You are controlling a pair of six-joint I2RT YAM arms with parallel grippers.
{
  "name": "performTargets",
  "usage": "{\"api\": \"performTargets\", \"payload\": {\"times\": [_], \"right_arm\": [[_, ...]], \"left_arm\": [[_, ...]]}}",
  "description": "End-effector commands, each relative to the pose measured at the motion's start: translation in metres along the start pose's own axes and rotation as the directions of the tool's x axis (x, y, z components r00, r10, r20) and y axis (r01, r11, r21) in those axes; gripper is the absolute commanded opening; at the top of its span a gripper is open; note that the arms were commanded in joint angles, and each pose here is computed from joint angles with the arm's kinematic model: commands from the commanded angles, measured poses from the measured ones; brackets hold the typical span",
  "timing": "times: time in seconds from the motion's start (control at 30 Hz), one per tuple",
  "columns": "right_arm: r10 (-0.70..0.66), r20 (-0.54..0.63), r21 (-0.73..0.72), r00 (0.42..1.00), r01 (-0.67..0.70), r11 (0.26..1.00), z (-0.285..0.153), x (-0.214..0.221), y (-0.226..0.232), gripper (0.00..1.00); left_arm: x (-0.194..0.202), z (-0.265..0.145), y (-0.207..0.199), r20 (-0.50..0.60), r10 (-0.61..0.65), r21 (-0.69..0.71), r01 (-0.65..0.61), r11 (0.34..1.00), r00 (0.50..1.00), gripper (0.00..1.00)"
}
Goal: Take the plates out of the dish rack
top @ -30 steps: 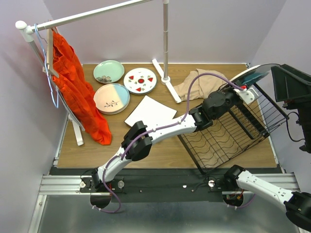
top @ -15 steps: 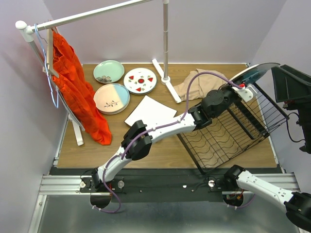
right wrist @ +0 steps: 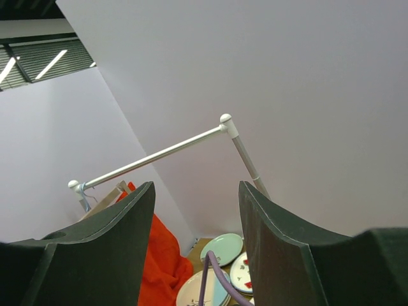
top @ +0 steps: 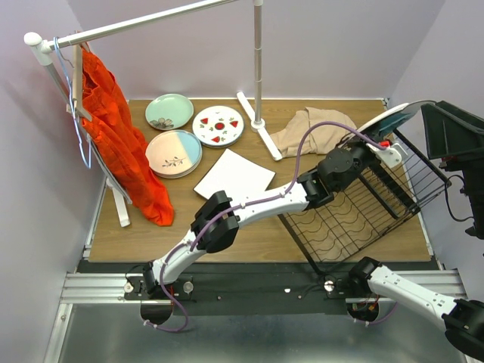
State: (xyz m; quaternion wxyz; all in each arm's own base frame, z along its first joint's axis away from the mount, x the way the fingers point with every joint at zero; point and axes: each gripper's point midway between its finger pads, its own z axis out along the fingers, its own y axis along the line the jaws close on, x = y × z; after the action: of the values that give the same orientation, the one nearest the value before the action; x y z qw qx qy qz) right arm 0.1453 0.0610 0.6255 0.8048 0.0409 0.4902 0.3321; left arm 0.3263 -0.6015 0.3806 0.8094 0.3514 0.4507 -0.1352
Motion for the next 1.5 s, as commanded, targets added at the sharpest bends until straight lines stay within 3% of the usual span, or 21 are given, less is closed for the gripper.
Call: {"api": "performTargets", "payload": {"times": [0.0, 0.47, 1.47], "right_arm": [[-0.012, 0.030, 0.019, 0.999, 0.011, 1.000, -0.001, -0.007, -0.004, 0.64], [-0.034, 0.024, 0.059, 0.999, 0.033, 0.998, 0.004, -0.003, -0.011, 0.64], [-0.038, 0.025, 0.059, 0.999, 0.037, 0.998, 0.006, -0.003, -0.011, 0.64]], "left_arm": [[-0.006, -0.009, -0.008, -0.020, 0.038, -0.055, -0.039, 0.998, 0.999, 0.00], [-0.037, -0.004, 0.014, 0.036, 0.113, -0.118, -0.108, 0.987, 0.993, 0.00], [-0.103, -0.009, 0.044, 0.160, 0.103, -0.181, -0.073, 0.981, 0.982, 0.00]]}}
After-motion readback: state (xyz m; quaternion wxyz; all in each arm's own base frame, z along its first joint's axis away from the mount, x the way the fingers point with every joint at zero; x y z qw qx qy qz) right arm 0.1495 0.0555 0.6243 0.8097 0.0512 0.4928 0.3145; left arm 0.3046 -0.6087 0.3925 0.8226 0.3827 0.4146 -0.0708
